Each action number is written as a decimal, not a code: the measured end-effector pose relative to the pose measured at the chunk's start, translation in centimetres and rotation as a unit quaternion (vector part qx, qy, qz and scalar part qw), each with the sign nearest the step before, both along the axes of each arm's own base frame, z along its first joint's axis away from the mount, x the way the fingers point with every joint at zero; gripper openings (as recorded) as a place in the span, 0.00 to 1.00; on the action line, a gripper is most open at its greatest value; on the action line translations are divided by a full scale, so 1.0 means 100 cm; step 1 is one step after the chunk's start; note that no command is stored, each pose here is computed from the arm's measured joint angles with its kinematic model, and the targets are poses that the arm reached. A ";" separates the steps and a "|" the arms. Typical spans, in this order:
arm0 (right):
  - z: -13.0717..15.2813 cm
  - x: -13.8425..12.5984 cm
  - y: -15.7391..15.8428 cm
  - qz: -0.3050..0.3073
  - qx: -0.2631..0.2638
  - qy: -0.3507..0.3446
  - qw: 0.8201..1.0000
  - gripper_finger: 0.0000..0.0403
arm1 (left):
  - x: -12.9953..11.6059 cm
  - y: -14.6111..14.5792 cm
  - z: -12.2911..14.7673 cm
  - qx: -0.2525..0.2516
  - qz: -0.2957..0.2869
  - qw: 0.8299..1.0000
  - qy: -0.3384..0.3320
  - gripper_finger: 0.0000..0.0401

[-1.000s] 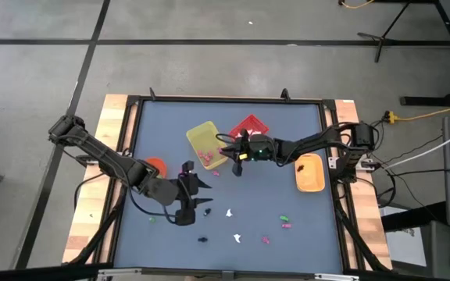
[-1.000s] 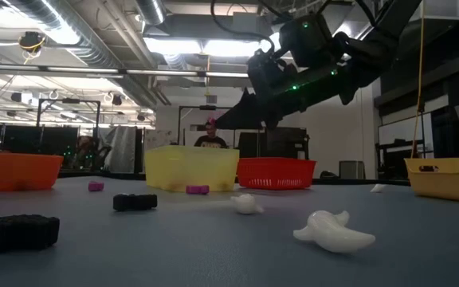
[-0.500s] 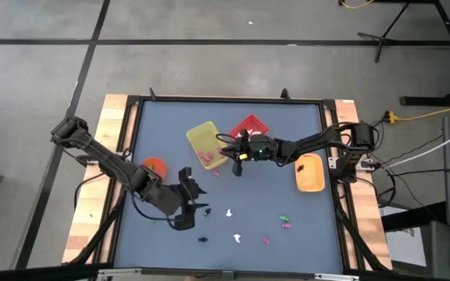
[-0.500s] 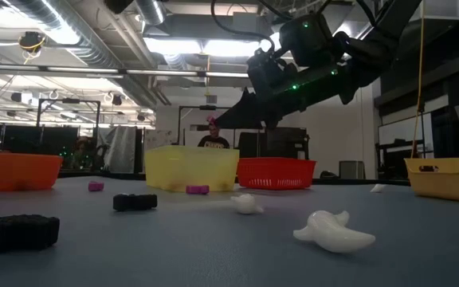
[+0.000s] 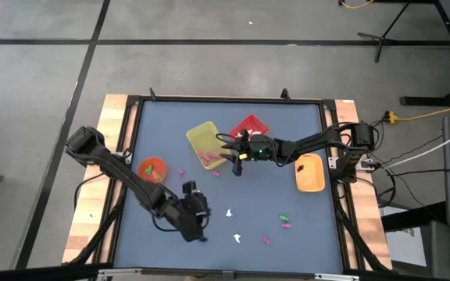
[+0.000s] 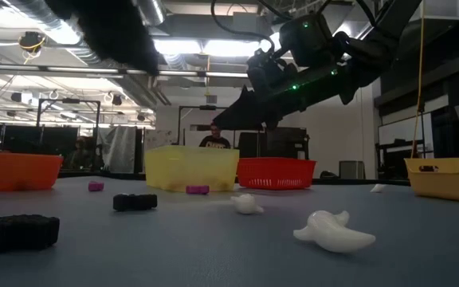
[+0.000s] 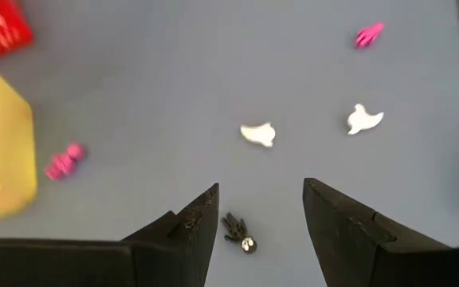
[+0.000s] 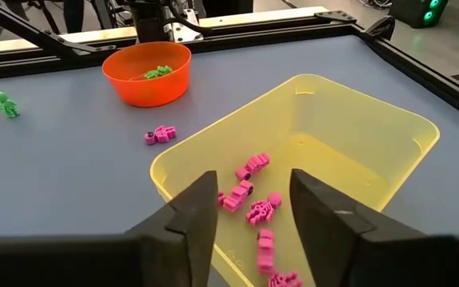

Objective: Sort Halloween decoration
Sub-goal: Put the black skeleton toy into the light orange bin

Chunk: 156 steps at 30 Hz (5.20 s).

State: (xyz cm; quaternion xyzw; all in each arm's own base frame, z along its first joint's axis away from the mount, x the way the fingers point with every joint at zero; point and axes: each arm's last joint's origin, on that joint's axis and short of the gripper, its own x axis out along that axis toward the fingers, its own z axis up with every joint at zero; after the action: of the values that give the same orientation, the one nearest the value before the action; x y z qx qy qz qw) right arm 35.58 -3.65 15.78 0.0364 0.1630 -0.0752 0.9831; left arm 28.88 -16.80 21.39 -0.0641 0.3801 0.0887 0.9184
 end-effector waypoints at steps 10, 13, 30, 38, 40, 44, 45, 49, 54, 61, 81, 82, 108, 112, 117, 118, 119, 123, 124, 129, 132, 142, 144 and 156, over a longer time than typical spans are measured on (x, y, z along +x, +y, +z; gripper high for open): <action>0.000 0.000 0.000 0.000 0.000 0.000 1.000 0.46 | 0.009 -0.011 -0.050 -0.014 0.057 0.997 0.054 0.42; 0.000 0.000 0.000 0.000 0.000 0.001 1.000 0.46 | 0.011 -0.012 -0.062 -0.012 0.069 0.995 0.066 0.42; -0.001 0.000 0.000 -0.001 0.000 0.004 1.000 0.46 | 0.016 -0.016 -0.096 0.003 0.081 0.992 0.095 0.42; -0.002 -0.001 0.000 -0.001 0.001 0.011 1.000 0.46 | 0.016 -0.016 -0.099 -0.002 0.088 0.991 0.096 0.41; -0.002 -0.001 0.000 -0.001 0.001 0.014 1.000 0.46 | 0.016 -0.016 -0.099 -0.002 0.088 0.991 0.097 0.40; -0.002 -0.001 0.000 0.000 0.001 0.014 1.000 0.46 | 0.016 -0.016 -0.099 -0.004 0.087 0.991 0.098 0.34; -0.002 -0.001 0.000 0.000 0.001 0.014 1.000 0.46 | 0.016 -0.016 -0.099 -0.004 0.087 0.991 0.098 0.32; -0.002 -0.001 0.000 0.003 0.003 0.014 1.000 0.46 | 0.016 -0.016 -0.099 -0.005 0.086 0.991 0.099 0.26; -0.002 -0.001 0.001 0.013 0.006 0.013 1.000 0.46 | 0.016 -0.016 -0.099 -0.005 0.086 0.991 0.100 0.20; -0.002 -0.001 0.001 0.018 0.008 0.013 1.000 0.46 | 0.016 -0.016 -0.099 -0.003 0.085 0.991 0.100 0.14; -0.001 -0.004 0.072 0.318 0.105 0.015 0.942 0.46 | 0.022 -0.017 -0.098 -0.005 0.096 0.994 0.056 0.14; -0.001 -0.004 0.077 0.320 0.103 0.015 0.942 0.46 | 0.022 -0.017 -0.098 -0.006 0.096 0.994 0.055 0.14; -0.005 -0.013 0.121 0.350 0.078 0.036 0.933 0.46 | 0.049 -0.025 -0.076 0.070 -0.002 0.993 -0.094 0.14; -0.009 -0.014 0.121 0.348 0.081 0.059 0.932 0.46 | 0.051 -0.026 -0.073 0.077 -0.003 0.991 -0.106 0.14; -0.012 -0.016 0.120 0.347 0.084 0.076 0.931 0.46 | 0.051 -0.025 -0.072 0.085 0.007 0.990 -0.112 0.14; -0.012 -0.016 0.120 0.347 0.084 0.077 0.931 0.46 | 0.051 -0.025 -0.072 0.085 0.008 0.990 -0.112 0.14; -0.012 -0.016 0.120 0.347 0.084 0.077 0.931 0.46 | 0.051 -0.025 -0.072 0.085 0.008 0.990 -0.112 0.14; -0.012 -0.016 0.120 0.347 0.084 0.077 0.931 0.46 | 0.051 -0.024 -0.072 0.086 0.011 0.990 -0.113 0.14; -0.012 -0.016 0.120 0.347 0.084 0.077 0.931 0.46 | 0.052 -0.023 -0.072 0.086 0.012 0.990 -0.113 0.14; -0.012 -0.016 0.120 0.347 0.084 0.076 0.931 0.46 | 0.055 -0.017 -0.072 0.086 0.022 0.990 -0.114 0.14; -0.011 -0.016 0.120 0.345 0.082 0.074 0.932 0.46 | 0.057 -0.014 -0.072 0.086 0.026 0.989 -0.114 0.14; -0.013 -0.016 0.120 0.341 0.083 0.085 0.932 0.38 | 0.058 -0.012 -0.072 0.082 0.025 0.990 -0.113 0.14; -0.013 -0.016 0.120 0.341 0.083 0.086 0.933 0.33 | 0.058 -0.012 -0.072 0.082 0.025 0.990 -0.112 0.14; -0.013 -0.016 0.120 0.340 0.084 0.086 0.933 0.09 | 0.058 -0.013 -0.072 0.081 0.024 0.990 -0.112 0.14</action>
State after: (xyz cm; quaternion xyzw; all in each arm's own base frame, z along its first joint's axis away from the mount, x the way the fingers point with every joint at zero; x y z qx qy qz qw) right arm 33.93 8.32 14.43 0.0545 0.2554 0.2745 0.9254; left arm 34.70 -18.06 14.23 -0.0085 0.2644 0.1334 0.9551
